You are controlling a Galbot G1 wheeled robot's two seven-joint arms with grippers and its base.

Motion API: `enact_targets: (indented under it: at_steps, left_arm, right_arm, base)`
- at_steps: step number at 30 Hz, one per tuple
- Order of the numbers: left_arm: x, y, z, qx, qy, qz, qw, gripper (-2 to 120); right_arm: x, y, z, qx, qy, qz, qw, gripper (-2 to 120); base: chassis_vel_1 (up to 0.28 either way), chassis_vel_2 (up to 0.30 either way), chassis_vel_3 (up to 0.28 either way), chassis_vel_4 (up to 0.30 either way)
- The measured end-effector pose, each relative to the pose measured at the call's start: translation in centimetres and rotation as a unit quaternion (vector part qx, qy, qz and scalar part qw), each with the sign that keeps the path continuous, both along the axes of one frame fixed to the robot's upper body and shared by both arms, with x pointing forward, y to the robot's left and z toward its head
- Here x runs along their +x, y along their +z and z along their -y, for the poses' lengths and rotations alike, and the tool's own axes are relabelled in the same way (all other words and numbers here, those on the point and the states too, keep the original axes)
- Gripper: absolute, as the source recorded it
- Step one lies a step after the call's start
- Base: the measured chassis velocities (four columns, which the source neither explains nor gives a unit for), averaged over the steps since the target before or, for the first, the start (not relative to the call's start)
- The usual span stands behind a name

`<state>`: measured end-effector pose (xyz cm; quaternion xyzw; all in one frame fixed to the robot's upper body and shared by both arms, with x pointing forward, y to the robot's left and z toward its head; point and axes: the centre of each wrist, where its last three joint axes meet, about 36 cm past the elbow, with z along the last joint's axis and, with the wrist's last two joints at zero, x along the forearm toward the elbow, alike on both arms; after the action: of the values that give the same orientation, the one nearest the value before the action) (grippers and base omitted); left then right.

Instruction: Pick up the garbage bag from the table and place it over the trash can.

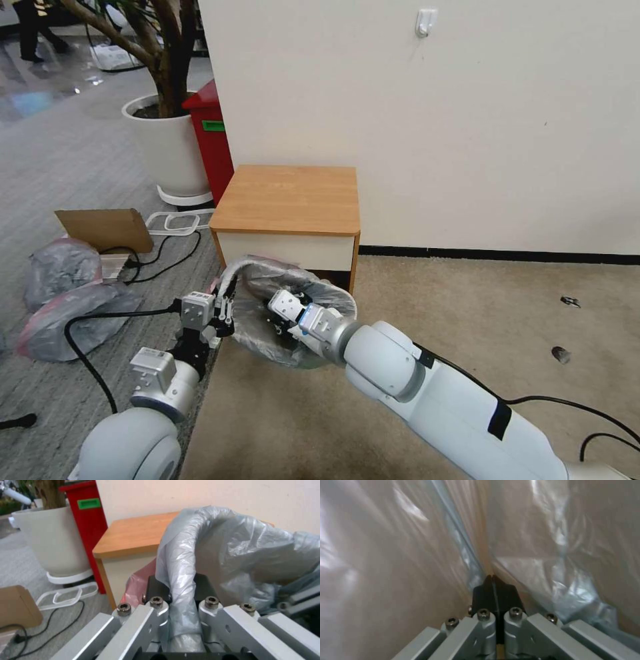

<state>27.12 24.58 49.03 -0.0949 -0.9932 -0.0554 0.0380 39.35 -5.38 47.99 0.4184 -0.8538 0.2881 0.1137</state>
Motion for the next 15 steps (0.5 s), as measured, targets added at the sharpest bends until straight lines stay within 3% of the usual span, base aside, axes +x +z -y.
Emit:
enact_targets:
  at_steps: [15]
  left_arm:
    - [-0.9,0.7,0.6,0.000,-0.012,0.016,0.9998,7]
  right_arm:
    - [0.9,-2.2,-0.9,-0.032,-0.030,0.016,0.999,0]
  base:
    - [0.000,0.000,0.000,0.000]
